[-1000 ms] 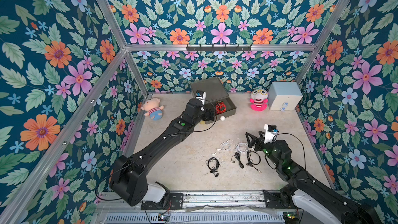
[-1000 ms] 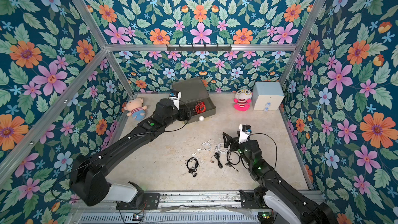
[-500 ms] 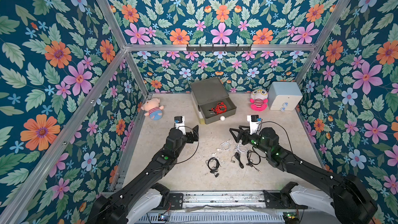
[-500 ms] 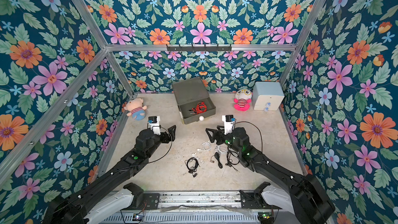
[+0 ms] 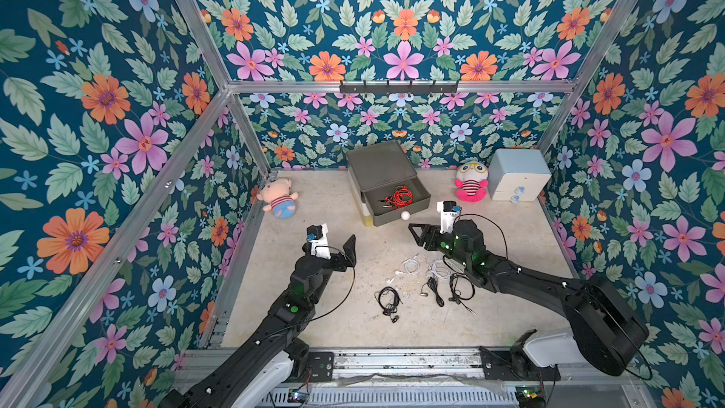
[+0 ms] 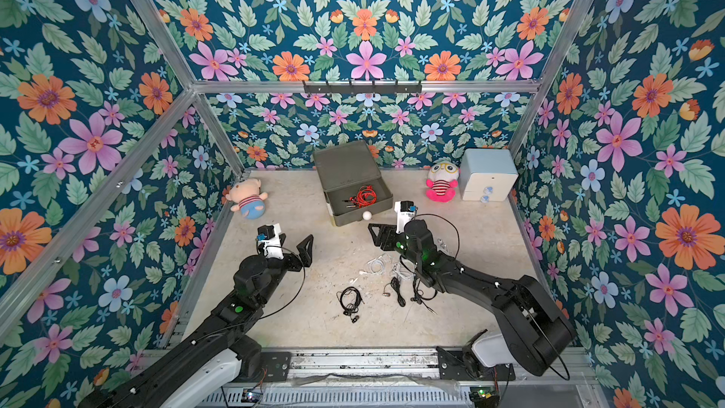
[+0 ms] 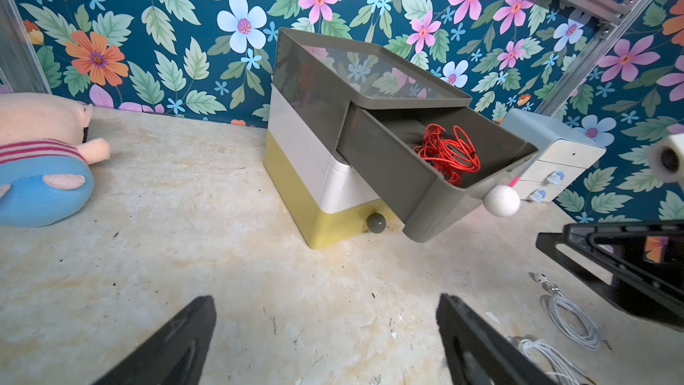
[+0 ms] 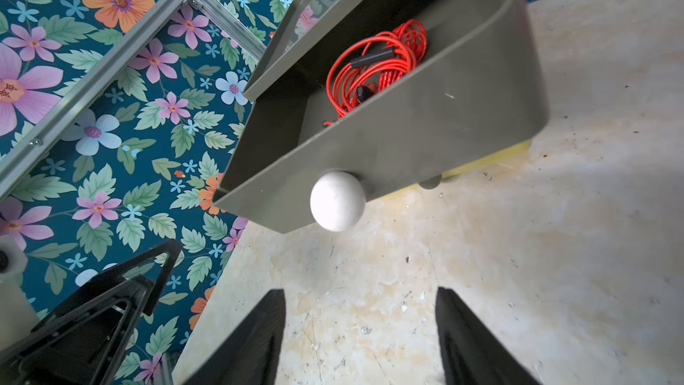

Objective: Place the wired earphones into the drawer by color
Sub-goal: Place the wired earphones in the drawer, then close the drawer of the storage box.

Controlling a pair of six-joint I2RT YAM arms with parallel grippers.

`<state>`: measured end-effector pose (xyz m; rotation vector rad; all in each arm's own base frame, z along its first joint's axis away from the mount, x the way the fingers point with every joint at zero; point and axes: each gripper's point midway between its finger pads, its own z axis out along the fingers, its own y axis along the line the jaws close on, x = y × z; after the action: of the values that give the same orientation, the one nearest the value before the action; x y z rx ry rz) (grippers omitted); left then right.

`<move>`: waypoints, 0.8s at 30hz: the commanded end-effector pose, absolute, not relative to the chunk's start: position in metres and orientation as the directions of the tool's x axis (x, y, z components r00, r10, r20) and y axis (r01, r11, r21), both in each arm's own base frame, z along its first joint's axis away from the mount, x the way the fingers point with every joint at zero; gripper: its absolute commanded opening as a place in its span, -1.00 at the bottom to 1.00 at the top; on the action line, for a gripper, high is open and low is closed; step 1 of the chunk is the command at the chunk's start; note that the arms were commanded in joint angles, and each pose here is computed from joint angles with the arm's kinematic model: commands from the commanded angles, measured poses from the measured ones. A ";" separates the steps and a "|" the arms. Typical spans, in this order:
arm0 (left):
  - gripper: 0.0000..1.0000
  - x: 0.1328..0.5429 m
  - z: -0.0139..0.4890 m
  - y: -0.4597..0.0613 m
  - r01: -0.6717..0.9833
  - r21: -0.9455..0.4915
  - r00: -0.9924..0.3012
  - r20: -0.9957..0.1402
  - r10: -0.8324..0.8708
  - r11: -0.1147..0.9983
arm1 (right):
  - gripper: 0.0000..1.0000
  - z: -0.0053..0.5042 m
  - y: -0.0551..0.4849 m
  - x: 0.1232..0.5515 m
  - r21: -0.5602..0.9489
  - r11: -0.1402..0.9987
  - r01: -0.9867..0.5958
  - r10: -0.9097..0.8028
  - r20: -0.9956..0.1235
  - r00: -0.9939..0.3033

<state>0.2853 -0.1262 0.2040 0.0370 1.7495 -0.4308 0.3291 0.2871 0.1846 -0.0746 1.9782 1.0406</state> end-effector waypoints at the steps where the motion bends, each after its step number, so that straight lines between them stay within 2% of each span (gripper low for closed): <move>1: 0.98 0.286 0.211 -0.126 0.262 -0.264 -0.206 -0.955 -0.214 0.928 | 0.35 0.198 0.293 0.340 0.664 0.625 -0.411 0.371 -0.716 -0.592; 18: 0.98 0.287 0.210 -0.124 0.249 -0.254 -0.207 -0.957 -0.205 0.935 | 0.07 0.196 0.314 0.365 0.677 0.618 -0.399 0.379 -0.701 -0.603; 24: 0.98 0.288 0.208 -0.125 0.249 -0.253 -0.213 -0.956 -0.202 0.935 | -0.09 0.196 0.316 0.368 0.687 0.609 -0.397 0.388 -0.695 -0.606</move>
<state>0.2863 -0.1252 0.2020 0.0340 1.7588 -0.4192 0.3642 0.3149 0.1871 -0.0253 1.9665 1.0771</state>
